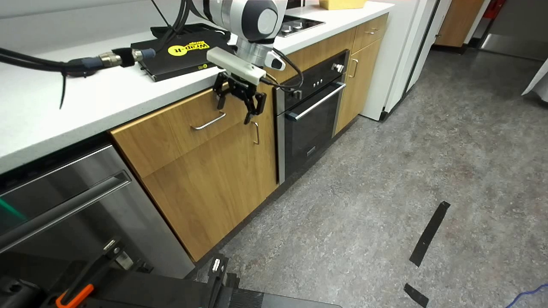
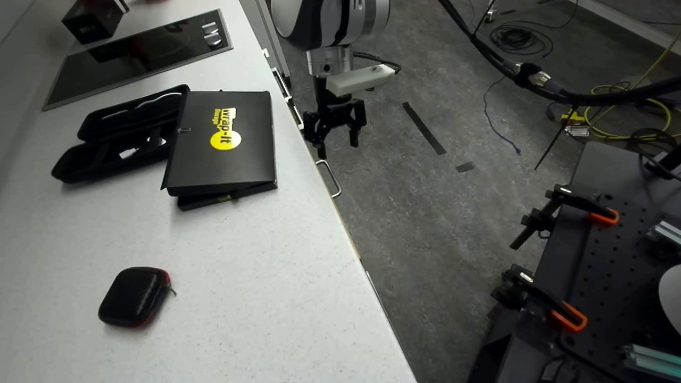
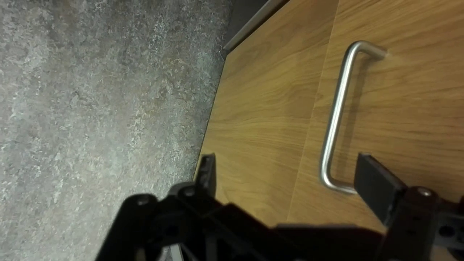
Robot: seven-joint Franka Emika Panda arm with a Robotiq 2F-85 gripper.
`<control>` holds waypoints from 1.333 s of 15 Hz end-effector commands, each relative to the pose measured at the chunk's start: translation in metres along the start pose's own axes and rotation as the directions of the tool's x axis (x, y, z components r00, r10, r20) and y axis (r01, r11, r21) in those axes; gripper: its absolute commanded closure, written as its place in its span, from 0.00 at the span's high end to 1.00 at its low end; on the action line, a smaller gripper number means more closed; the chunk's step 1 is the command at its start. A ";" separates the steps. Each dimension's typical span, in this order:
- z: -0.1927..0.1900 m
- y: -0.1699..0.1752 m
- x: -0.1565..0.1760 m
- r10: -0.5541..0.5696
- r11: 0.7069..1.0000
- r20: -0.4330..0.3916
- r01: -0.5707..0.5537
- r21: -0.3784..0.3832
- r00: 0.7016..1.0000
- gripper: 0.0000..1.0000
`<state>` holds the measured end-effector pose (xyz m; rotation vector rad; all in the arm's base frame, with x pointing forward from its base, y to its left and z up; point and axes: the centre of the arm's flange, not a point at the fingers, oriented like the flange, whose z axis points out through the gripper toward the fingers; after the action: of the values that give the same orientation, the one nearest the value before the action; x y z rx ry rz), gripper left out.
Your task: Close the first drawer under the laptop
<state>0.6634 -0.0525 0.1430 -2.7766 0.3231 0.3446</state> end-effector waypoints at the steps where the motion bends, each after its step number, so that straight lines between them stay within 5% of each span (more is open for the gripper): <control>1: 0.030 0.017 0.020 0.051 0.999 0.019 -0.051 -0.006 0.999 1.00; 9: 0.026 0.032 0.010 0.036 0.999 0.027 -0.037 0.037 0.999 1.00; 20: 0.067 -0.012 0.037 -0.028 0.995 0.046 0.023 0.098 0.999 1.00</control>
<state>0.6721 -0.0470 0.0853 -2.7255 0.3190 0.3824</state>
